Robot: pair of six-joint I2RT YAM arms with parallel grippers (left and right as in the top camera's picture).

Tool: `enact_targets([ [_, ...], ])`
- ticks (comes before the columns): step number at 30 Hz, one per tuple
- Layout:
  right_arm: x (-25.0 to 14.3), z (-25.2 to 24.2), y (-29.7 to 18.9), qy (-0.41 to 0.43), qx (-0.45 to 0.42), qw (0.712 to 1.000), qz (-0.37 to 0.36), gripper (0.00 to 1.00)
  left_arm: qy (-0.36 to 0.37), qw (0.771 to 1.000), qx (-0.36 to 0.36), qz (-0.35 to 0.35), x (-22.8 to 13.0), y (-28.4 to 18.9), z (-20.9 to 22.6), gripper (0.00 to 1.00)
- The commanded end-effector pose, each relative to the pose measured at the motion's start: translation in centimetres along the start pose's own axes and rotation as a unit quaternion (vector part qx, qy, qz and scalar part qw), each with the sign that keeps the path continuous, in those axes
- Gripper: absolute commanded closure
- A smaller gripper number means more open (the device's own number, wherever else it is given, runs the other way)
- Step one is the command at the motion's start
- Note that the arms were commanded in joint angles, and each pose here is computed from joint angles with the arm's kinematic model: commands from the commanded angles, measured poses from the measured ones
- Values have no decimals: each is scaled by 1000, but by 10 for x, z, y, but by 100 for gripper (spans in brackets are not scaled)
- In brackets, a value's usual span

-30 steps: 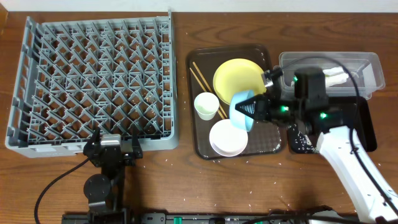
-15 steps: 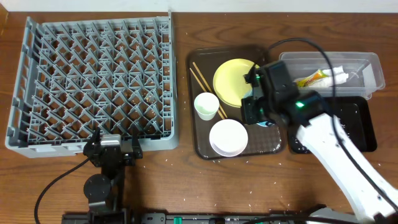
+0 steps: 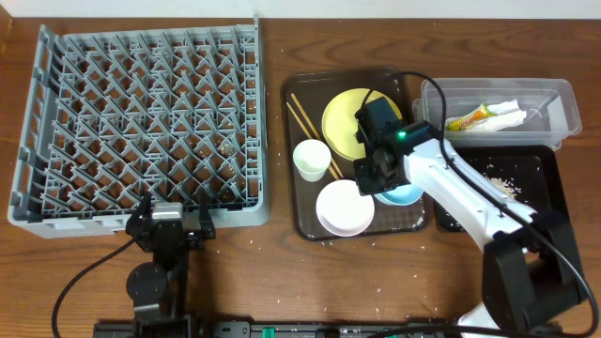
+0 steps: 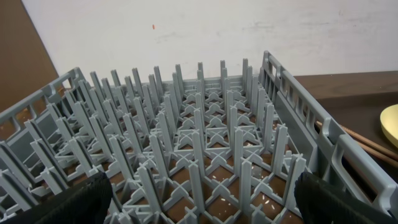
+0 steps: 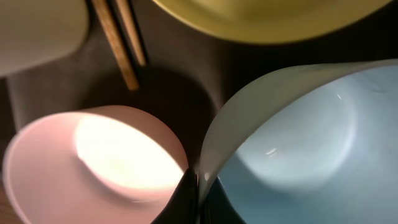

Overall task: Sort waste into correct bins and load items into the dishwasher
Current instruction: 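Carry the empty blue bowl back and set it on the brown tray, then grasp the white paper cup with the right gripper and lift it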

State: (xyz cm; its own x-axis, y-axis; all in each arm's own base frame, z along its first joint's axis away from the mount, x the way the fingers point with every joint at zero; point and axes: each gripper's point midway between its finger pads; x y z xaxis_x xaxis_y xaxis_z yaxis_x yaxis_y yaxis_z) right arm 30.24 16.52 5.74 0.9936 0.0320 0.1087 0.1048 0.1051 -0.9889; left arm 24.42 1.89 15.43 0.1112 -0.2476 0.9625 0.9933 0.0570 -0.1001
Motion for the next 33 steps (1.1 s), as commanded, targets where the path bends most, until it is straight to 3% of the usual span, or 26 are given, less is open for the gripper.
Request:
enact_targets([
  [1,-5,2,7,-18,-14,1000,12,99,1,1000,-9,21,-15,1,-5,5],
  [10,-7,-2,8,-18,-29,999,13,98,1,1000,-9,21,-15,1,-5,5],
  [15,-3,-13,7,-13,-61,998,0,89,1,1000,-9,21,-15,1,-5,5],
  [19,-1,-13,7,-14,-60,998,-4,73,1,1000,-9,21,-15,1,-5,5],
  [23,7,-5,5,-13,-43,999,-16,70,1,1000,-9,21,-15,1,-5,5],
  [27,35,26,-19,-14,22,998,-51,66,1,1000,-9,21,-15,1,-5,5],
  [30,66,48,-49,-17,61,993,-101,52,1,1000,-9,21,-15,1,-5,5],
  [33,89,63,-72,-12,90,986,-142,48,1,1000,-9,21,-15,1,-5,5],
])
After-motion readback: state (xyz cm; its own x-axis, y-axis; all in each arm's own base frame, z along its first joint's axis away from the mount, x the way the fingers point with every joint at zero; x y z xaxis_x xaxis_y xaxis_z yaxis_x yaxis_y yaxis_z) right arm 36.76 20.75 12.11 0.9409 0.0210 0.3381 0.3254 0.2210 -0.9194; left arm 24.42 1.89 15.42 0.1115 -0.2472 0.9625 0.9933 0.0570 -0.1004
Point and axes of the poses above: each gripper's point midway between its finger pads, its own y axis out along the fingers, its own z axis along the line the jaws close on, x = y × z, and after that the axes turned 10 degrees about y, right-handed
